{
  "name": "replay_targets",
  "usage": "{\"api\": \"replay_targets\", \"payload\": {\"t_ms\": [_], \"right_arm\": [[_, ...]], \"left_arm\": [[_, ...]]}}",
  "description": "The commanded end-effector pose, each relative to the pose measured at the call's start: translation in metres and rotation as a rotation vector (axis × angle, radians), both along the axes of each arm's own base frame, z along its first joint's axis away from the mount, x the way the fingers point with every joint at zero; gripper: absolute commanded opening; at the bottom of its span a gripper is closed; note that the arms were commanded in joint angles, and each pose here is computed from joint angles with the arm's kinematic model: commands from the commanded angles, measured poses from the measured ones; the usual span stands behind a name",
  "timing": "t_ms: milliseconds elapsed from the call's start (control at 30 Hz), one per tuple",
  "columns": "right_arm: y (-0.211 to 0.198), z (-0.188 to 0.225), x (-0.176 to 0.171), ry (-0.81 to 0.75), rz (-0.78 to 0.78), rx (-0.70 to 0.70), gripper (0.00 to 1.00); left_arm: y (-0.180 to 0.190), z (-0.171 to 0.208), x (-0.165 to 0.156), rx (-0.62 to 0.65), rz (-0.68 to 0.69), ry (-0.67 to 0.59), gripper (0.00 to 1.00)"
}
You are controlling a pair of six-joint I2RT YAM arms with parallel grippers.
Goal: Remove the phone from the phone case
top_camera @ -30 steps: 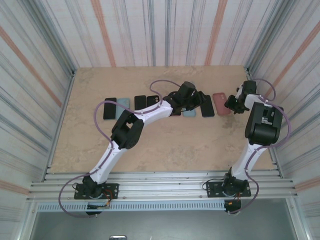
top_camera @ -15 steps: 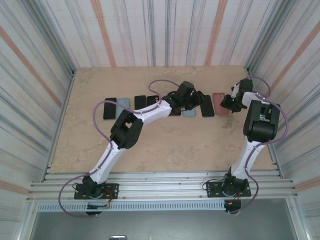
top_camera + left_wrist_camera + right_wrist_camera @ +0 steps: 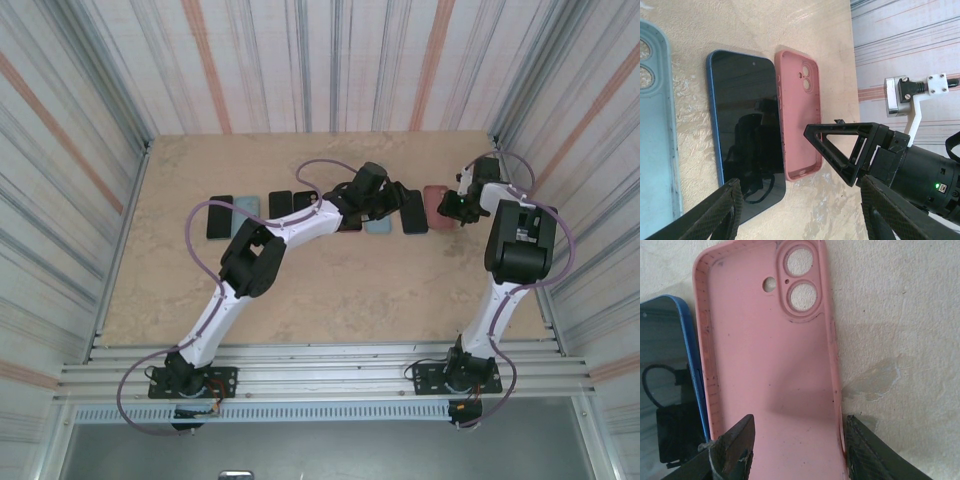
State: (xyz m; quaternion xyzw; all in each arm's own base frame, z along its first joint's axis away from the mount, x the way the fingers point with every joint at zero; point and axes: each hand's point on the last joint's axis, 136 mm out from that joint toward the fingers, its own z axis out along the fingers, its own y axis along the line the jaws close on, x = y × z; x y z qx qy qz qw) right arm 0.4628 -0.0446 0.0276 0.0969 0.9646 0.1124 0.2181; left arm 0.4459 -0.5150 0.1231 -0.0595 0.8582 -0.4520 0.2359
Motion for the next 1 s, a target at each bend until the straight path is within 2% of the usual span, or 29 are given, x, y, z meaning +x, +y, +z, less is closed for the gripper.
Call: {"api": "replay_targets", "payload": {"t_ms": [0, 233, 433, 667, 767, 967], "right_arm": [[0.009, 0.006, -0.005, 0.007, 0.04, -0.004, 0.5], [0.01, 0.042, 0.003, -0.097, 0.04, -0.024, 0.51], [0.02, 0.074, 0.001, -0.154, 0.06, -0.041, 0.54], [0.074, 0.115, -0.014, -0.257, 0.18, 0.077, 0.61], [0.1, 0.132, -0.023, -0.314, 0.25, 0.117, 0.71], [0.109, 0.151, -0.043, -0.412, 0.248, 0.145, 0.78]], "left_arm": [[0.007, 0.051, 0.001, -0.044, -0.01, -0.076, 0.65], [0.016, 0.068, -0.002, -0.002, -0.039, -0.135, 0.66], [0.039, 0.088, -0.007, 0.089, -0.086, -0.223, 0.67], [0.094, 0.116, -0.02, 0.268, -0.173, -0.381, 0.8], [0.123, 0.12, -0.027, 0.34, -0.213, -0.436, 0.86], [0.206, 0.11, -0.041, 0.51, -0.198, -0.51, 0.94]]}}
